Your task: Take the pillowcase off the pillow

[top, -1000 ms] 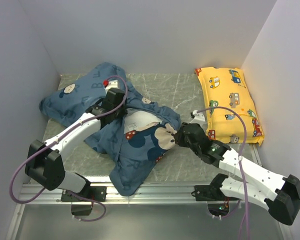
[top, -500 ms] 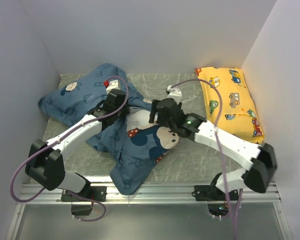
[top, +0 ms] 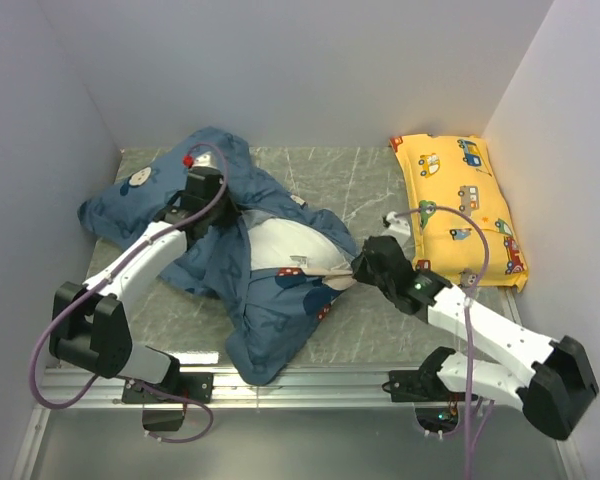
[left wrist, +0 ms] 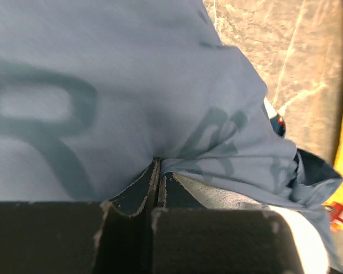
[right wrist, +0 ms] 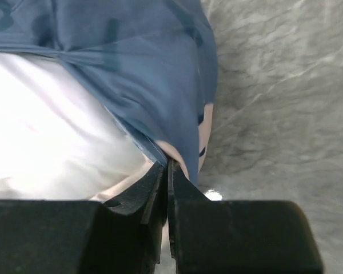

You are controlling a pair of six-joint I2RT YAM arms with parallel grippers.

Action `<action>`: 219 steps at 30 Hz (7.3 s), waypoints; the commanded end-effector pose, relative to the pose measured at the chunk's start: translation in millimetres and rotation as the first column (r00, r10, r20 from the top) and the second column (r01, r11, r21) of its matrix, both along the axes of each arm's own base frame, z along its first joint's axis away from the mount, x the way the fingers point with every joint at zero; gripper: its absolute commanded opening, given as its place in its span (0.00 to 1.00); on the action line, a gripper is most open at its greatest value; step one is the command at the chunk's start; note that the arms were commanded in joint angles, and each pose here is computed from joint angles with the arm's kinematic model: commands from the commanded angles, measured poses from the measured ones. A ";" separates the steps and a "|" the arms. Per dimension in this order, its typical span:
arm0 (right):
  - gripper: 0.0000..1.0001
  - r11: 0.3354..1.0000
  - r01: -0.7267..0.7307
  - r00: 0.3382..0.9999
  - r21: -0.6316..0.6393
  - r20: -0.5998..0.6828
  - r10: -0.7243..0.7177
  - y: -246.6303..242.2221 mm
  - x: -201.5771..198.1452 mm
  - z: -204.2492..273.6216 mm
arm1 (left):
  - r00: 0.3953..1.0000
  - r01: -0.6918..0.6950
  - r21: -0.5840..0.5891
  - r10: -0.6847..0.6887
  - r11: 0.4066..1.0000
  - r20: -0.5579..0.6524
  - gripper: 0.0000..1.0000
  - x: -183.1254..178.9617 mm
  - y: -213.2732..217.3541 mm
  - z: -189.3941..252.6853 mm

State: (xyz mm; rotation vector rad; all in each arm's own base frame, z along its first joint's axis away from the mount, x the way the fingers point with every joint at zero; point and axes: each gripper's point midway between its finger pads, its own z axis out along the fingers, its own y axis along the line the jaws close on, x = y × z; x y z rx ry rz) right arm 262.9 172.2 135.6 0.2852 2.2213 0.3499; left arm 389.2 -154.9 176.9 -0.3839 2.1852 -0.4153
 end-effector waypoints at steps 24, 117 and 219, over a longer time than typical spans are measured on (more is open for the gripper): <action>0.00 0.908 -0.247 0.964 0.338 -0.006 0.265 75.4 4.3 -46.3 | 0.980 0.191 0.239 -0.197 0.952 0.003 0.66 -37.6 -37.5 51.0; 0.15 0.949 -0.208 0.970 0.238 -0.074 0.231 23.5 51.9 -54.6 | 0.850 0.305 0.075 -0.307 0.949 0.427 0.00 -121.9 -84.0 217.4; 0.13 0.979 -0.188 0.981 0.081 0.062 0.183 80.9 11.2 59.4 | 0.934 0.124 -0.111 -0.079 0.986 0.347 0.00 36.6 -86.0 196.8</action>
